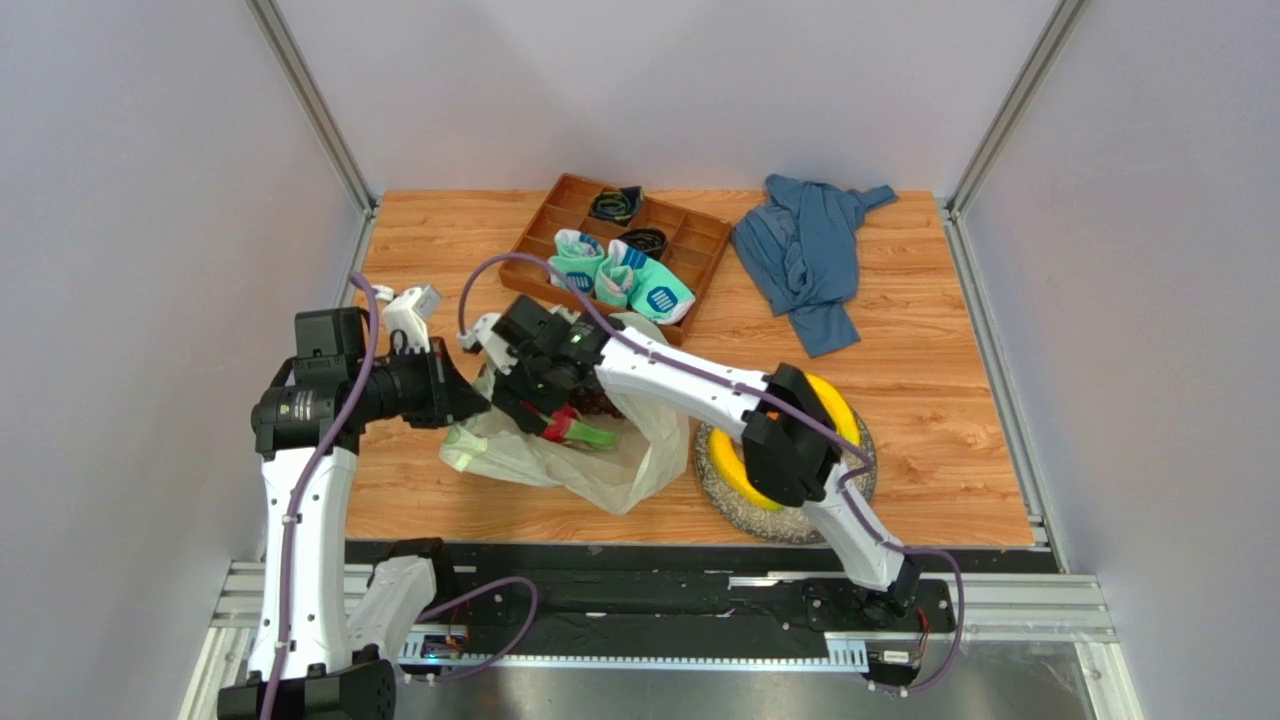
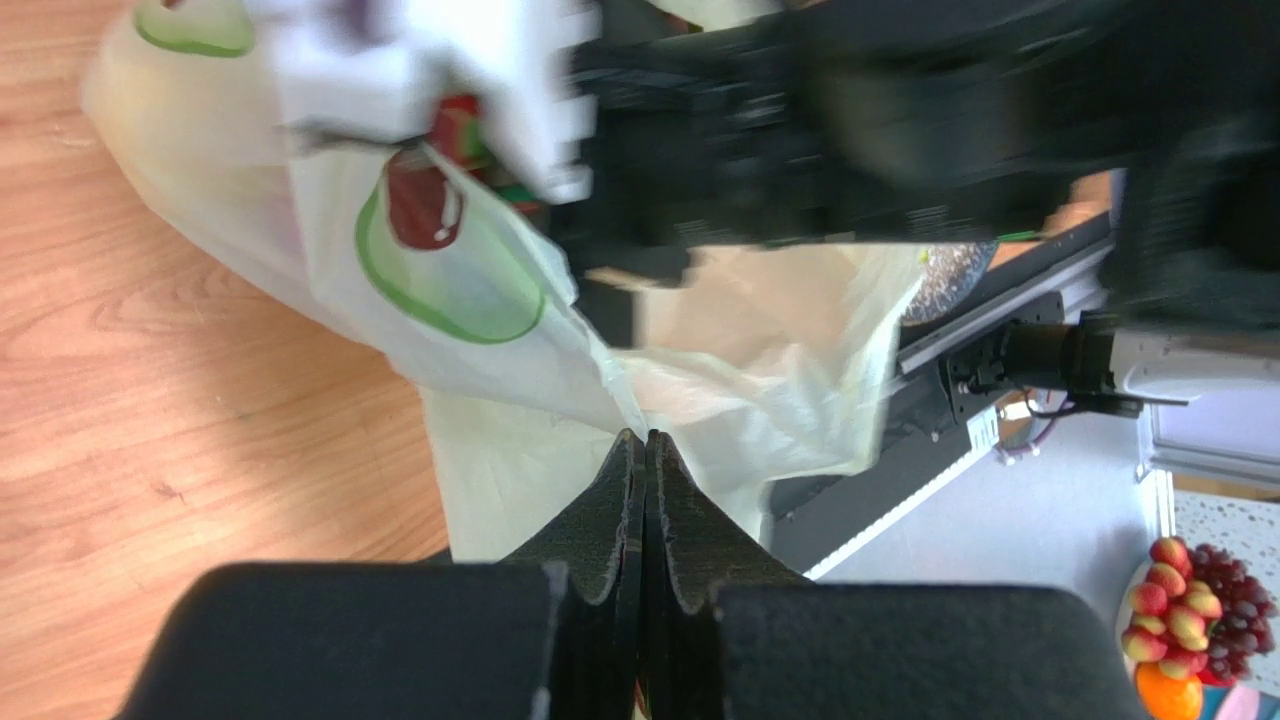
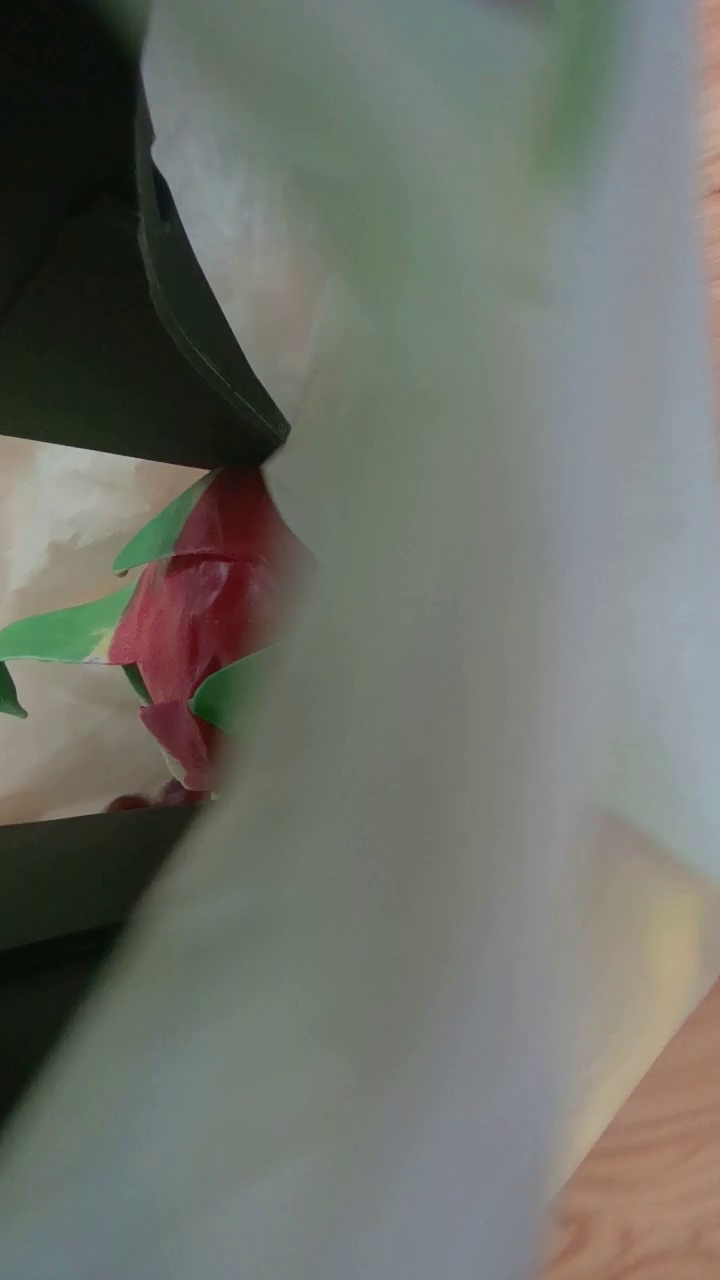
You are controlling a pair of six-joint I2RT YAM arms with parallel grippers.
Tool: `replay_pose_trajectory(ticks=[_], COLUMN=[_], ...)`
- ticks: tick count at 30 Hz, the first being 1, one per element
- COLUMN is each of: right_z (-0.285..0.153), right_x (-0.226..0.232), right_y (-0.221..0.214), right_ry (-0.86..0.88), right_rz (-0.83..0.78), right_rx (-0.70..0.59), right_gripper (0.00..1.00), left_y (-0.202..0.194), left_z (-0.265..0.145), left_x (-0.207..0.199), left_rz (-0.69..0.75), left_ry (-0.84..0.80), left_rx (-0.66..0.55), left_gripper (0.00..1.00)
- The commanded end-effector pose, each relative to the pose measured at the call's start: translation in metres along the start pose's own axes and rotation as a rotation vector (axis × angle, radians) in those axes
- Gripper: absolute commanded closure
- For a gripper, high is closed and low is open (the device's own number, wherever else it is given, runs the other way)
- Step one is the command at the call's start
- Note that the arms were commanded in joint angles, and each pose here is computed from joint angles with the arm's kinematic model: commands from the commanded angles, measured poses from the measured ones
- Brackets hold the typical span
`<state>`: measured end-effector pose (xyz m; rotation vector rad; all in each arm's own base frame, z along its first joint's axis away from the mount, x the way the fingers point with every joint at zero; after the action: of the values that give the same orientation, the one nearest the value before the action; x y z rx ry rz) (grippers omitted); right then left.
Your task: Take the fake fruits out of the plastic bag
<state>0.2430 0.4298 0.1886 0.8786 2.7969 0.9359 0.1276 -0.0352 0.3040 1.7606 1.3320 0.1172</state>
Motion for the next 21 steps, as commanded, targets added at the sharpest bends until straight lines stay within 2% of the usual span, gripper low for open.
replay_pose_trajectory(ticks=[1, 3, 5, 9, 13, 17, 20, 21], right_z=[-0.112, -0.143, -0.166, -0.183, -0.164, -0.151, -0.124, -0.111], right_x=[-0.014, -0.019, -0.015, -0.013, -0.033, -0.045, -0.062, -0.071], right_y=[0.023, 0.022, 0.018, 0.014, 0.016, 0.035, 0.038, 0.036], right_ry=[0.088, 0.121, 0.231, 0.267, 0.060, -0.051, -0.149, -0.189], right_rz=[-0.015, -0.003, -0.013, -0.028, -0.004, -0.044, -0.093, -0.083], right_rx=[-0.178, -0.225, -0.255, -0.287, -0.292, -0.316, -0.273, -0.243], right_gripper=[0.72, 0.72, 0.74, 0.75, 0.76, 0.75, 0.75, 0.75], left_y=[0.017, 0.022, 0.028, 0.039, 0.057, 0.085, 0.097, 0.099], left_z=[0.008, 0.011, 0.015, 0.017, 0.013, -0.004, -0.015, -0.019], left_x=[0.008, 0.010, 0.014, 0.020, 0.019, 0.001, -0.011, -0.012], left_rz=[0.011, 0.015, 0.013, 0.011, 0.039, 0.103, 0.164, 0.175], left_ry=[-0.019, -0.020, -0.014, 0.012, 0.009, -0.053, -0.080, -0.043], left_rx=[-0.058, -0.075, -0.085, -0.086, -0.098, -0.228, -0.329, -0.360], left_gripper=[1.00, 1.00, 1.00, 1.00, 1.00, 1.00, 1.00, 1.00])
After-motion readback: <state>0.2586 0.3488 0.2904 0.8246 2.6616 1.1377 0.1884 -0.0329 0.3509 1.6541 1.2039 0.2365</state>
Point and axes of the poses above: each gripper's point midway between its finger pads, its own z axis out along the fingers, its own x axis along the line the jaws close on, y = z × x, the point moved 10 cm from there along -z, back along the fingers, and after that the axes turned 10 degrees about z, right-handed, at the moved point
